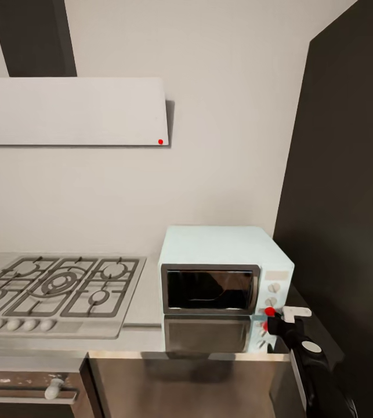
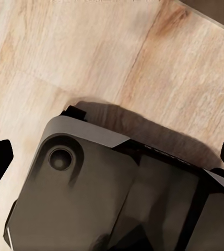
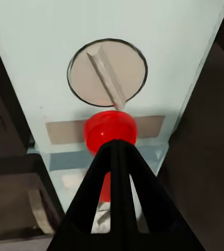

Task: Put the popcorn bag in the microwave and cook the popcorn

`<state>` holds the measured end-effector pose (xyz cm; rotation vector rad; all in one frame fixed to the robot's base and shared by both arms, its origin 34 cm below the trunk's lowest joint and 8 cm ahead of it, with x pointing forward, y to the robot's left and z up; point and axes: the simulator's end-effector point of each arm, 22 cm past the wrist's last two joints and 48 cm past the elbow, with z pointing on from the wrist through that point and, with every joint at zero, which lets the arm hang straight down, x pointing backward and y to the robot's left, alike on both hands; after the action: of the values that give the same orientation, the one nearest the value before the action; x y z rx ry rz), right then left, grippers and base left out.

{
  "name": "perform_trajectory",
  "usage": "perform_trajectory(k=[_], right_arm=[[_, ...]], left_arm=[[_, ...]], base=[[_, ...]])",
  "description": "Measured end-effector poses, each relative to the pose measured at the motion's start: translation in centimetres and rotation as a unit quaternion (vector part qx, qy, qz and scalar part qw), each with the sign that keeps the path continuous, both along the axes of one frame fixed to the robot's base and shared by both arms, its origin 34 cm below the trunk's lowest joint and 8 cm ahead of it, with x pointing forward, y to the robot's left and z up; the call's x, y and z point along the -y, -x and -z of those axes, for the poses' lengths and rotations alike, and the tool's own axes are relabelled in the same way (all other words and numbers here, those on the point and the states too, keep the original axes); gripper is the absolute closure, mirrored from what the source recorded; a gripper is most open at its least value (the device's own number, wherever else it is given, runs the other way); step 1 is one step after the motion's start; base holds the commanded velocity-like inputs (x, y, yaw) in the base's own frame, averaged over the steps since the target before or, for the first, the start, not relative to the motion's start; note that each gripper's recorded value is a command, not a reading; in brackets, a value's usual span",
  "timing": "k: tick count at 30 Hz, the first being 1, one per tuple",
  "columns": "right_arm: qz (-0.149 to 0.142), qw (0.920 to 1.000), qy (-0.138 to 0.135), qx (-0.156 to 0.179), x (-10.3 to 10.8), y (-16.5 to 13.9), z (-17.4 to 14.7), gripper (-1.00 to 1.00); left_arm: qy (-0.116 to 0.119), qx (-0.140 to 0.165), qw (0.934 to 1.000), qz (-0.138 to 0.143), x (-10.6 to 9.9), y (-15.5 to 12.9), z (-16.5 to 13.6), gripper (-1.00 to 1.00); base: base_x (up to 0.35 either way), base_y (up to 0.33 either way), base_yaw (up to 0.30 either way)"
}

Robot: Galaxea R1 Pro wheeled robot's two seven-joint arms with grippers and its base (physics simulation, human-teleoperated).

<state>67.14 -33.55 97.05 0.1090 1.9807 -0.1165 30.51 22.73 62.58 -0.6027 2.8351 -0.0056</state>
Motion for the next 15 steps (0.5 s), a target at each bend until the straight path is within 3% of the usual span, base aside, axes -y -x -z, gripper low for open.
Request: perform_trajectory(k=[9, 15], right_arm=[[-0.001, 1.0, -0.002, -0.006, -0.18, 0.14, 0.56, 1.0], [-0.001, 1.0, -0.002, -0.009, -0.18, 0.18, 0.82, 1.0]], left_arm=[[-0.002, 0.0, 1.0, -0.002, -0.32, 0.01, 0.01, -1.0], [-0.002, 0.0, 1.0, -0.003, -0.34, 0.01, 0.02, -1.0]], base=[[0.134, 0.0, 0.0], [0.019, 0.0, 0.0]])
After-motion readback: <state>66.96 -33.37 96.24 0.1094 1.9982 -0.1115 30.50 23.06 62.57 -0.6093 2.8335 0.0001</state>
